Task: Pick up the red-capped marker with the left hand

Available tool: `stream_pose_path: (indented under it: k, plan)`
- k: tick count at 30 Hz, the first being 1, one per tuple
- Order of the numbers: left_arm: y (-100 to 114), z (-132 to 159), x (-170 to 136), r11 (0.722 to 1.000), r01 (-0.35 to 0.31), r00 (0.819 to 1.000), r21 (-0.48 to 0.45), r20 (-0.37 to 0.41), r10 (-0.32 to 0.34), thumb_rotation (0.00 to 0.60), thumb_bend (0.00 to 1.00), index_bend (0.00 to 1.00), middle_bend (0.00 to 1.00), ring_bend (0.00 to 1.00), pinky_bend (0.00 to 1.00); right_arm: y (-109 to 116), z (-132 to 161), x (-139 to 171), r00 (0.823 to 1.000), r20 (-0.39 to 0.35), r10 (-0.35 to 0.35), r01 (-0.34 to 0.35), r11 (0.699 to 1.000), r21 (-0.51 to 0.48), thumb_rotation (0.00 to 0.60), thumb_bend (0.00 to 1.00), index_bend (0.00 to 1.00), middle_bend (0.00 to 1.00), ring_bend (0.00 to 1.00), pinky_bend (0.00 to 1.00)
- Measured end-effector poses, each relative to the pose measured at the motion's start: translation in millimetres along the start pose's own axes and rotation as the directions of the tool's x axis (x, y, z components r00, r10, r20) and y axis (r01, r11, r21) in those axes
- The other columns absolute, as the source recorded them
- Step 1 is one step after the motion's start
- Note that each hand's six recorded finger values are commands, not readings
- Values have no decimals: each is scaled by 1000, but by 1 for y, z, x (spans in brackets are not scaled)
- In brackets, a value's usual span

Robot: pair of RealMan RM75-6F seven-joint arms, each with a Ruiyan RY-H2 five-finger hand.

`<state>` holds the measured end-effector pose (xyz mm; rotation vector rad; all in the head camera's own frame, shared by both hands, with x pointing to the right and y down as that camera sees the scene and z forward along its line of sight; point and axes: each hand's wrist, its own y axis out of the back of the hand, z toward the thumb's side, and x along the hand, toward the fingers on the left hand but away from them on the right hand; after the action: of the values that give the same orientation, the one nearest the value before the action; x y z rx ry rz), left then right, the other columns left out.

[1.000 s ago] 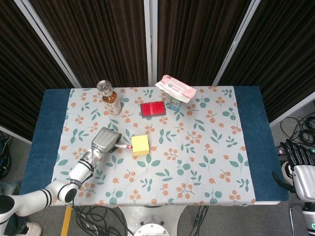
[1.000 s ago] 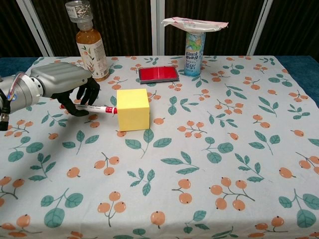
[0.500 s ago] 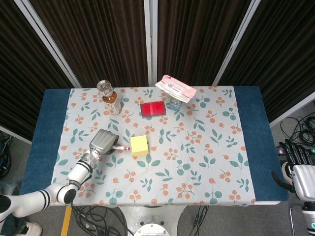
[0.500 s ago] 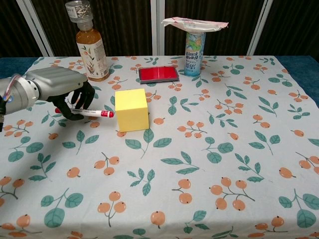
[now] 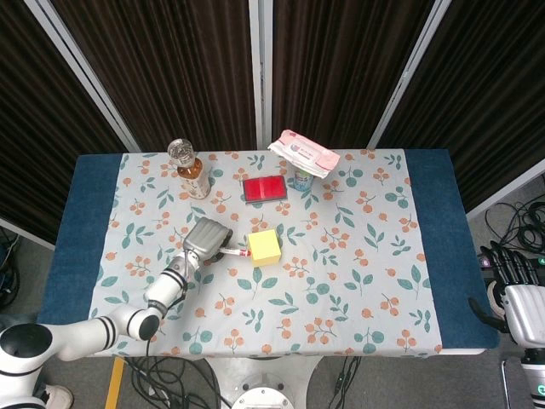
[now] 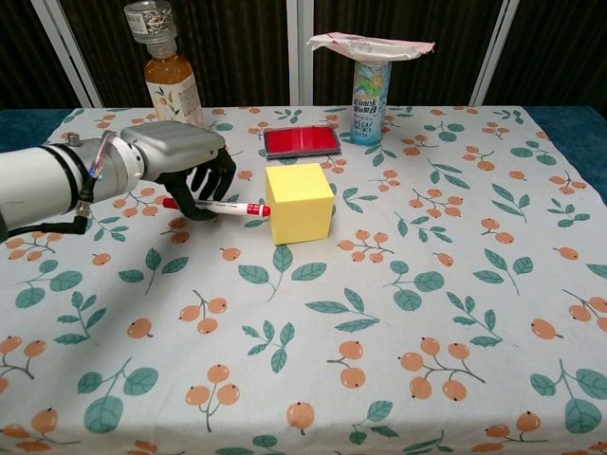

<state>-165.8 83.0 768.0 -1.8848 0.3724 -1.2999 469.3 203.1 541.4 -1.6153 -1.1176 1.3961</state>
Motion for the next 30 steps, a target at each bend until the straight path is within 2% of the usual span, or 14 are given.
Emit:
stream_pose_path:
  k: [12, 18, 23, 30]
  plan:
    - [17, 45, 24, 1000, -18, 998, -4, 66, 19, 600, 485, 714, 731, 543, 687, -11, 9, -1, 998, -43, 41, -41, 999, -5, 600, 196, 0, 21, 0, 0]
    - [22, 58, 32, 1000, -23, 997, 2, 77, 23, 600, 486, 714, 731, 543, 687, -13, 11, -2, 997, -54, 46, -47, 999, -8, 600, 196, 0, 21, 0, 0]
    - [22, 47, 29, 999, -30, 998, 22, 52, 28, 600, 485, 714, 731, 543, 687, -11, 7, 0, 998, -44, 39, -40, 999, -11, 600, 196, 0, 21, 0, 0]
    - [12, -4, 7, 999, -24, 999, 48, -41, 26, 600, 485, 710, 727, 543, 685, -13, 7, -1, 998, -44, 43, -44, 999, -15, 600, 196, 0, 21, 0, 0]
